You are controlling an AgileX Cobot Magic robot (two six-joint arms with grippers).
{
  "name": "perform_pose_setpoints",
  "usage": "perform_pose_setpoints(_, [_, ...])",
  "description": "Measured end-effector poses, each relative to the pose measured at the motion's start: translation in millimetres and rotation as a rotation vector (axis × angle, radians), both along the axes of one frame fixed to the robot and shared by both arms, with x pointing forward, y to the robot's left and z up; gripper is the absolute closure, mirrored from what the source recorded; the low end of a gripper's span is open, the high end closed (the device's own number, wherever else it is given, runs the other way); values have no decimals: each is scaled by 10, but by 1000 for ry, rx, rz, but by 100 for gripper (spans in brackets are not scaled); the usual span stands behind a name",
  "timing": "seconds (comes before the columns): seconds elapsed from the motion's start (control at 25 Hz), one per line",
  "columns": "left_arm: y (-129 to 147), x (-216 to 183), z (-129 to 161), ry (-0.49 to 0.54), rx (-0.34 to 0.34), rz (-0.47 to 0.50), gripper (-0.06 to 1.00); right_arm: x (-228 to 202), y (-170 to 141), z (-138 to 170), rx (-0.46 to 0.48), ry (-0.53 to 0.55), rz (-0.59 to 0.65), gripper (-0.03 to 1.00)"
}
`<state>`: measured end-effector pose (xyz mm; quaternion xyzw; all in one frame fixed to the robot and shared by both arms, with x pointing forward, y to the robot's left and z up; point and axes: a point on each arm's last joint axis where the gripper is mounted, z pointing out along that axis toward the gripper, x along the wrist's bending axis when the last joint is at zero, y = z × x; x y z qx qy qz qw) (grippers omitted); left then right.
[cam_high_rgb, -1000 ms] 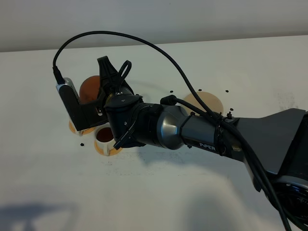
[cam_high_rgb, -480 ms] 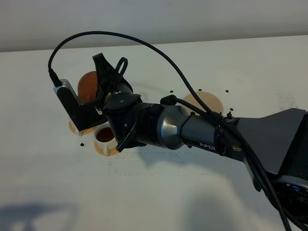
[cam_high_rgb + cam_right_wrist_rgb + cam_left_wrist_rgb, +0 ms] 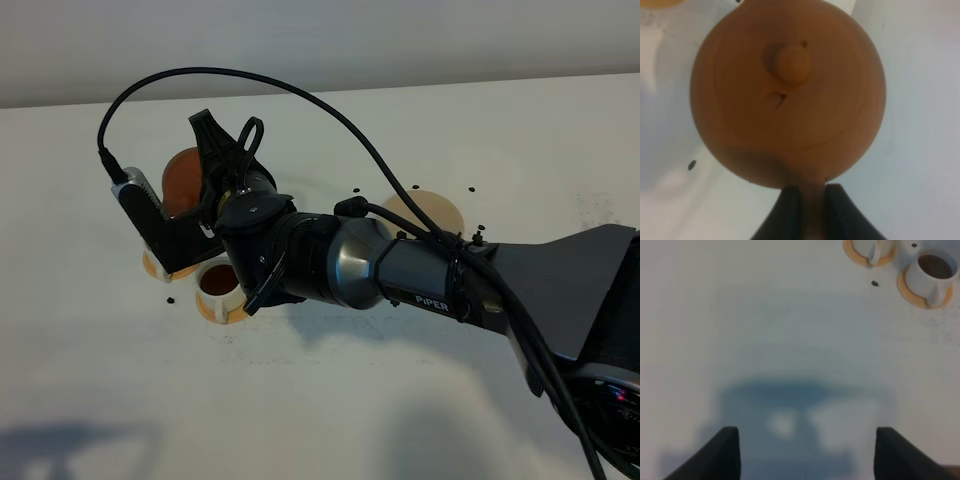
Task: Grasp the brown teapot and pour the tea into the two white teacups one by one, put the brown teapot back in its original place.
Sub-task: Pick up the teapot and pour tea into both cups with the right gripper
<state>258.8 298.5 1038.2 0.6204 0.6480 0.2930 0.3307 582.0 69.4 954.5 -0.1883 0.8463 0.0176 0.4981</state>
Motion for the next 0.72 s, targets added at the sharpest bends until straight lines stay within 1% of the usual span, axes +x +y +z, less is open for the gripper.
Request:
perform_pose_setpoints(0.36, [0, 0, 0, 0, 0, 0, 38, 14, -12, 19, -49, -37, 13, 85])
perform_pose_setpoints(0.72, [0, 0, 0, 0, 0, 0, 38, 56, -59, 21, -63, -43, -3, 85])
